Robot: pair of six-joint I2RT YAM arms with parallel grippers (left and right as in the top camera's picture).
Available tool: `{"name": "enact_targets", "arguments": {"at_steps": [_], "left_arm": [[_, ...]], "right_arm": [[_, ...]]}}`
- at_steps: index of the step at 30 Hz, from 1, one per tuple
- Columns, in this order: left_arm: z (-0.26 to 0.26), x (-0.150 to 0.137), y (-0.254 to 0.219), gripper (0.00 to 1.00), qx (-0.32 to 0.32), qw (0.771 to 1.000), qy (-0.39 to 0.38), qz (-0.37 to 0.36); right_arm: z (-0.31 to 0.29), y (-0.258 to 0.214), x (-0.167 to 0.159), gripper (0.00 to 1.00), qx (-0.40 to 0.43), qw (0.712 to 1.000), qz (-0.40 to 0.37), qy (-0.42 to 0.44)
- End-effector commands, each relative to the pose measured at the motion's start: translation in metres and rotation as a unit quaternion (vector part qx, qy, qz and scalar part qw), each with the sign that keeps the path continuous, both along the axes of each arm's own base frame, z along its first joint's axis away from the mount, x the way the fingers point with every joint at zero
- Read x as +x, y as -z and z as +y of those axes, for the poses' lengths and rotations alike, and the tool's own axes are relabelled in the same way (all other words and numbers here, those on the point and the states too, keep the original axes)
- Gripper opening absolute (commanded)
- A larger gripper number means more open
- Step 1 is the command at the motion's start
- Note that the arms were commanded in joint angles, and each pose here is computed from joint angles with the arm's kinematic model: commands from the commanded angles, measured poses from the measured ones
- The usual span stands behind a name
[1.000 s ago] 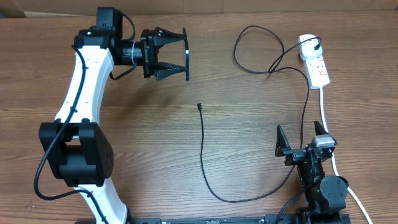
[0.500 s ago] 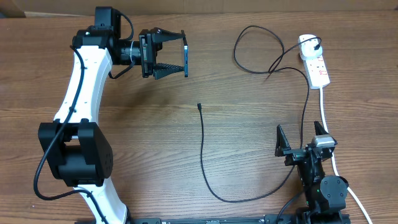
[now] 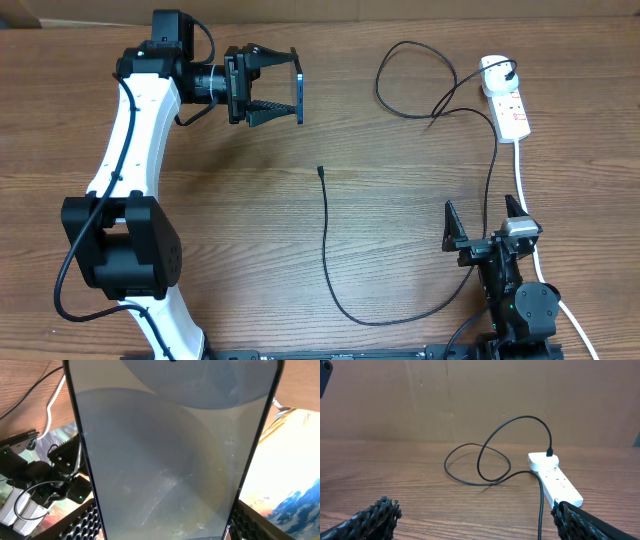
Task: Plug charger to phone and switch on socket
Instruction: 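Hold the phone upright with the left gripper, then lower it toward center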
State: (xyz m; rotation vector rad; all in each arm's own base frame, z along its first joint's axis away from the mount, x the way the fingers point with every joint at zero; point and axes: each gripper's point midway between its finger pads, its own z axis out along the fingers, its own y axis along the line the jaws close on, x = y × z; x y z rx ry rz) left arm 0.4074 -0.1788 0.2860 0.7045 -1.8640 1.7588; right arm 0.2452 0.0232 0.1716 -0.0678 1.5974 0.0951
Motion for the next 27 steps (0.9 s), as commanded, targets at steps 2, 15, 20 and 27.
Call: {"name": "enact_targets", "arguments": {"at_steps": [2,15,20,27], "left_arm": [[0.003,-0.008,-0.022,0.50,-0.015,1.000,0.002,-0.019],[0.002,-0.008,-0.022,0.50,-0.014,1.000,0.002,-0.020],[0.003,-0.006,-0.019,0.50,-0.005,1.000,-0.002,-0.027],[0.004,0.000,-0.006,0.50,0.033,0.999,-0.017,-0.028]], "right_arm": [[-0.002,0.002,0.000,1.00,-0.001,1.000,-0.001,0.005],[-0.002,0.002,0.000,1.00,-0.001,1.000,-0.001,0.005],[-0.002,0.002,0.000,1.00,-0.001,1.000,-0.001,0.005],[-0.002,0.002,0.000,1.00,-0.001,1.000,-0.001,0.005]]}}
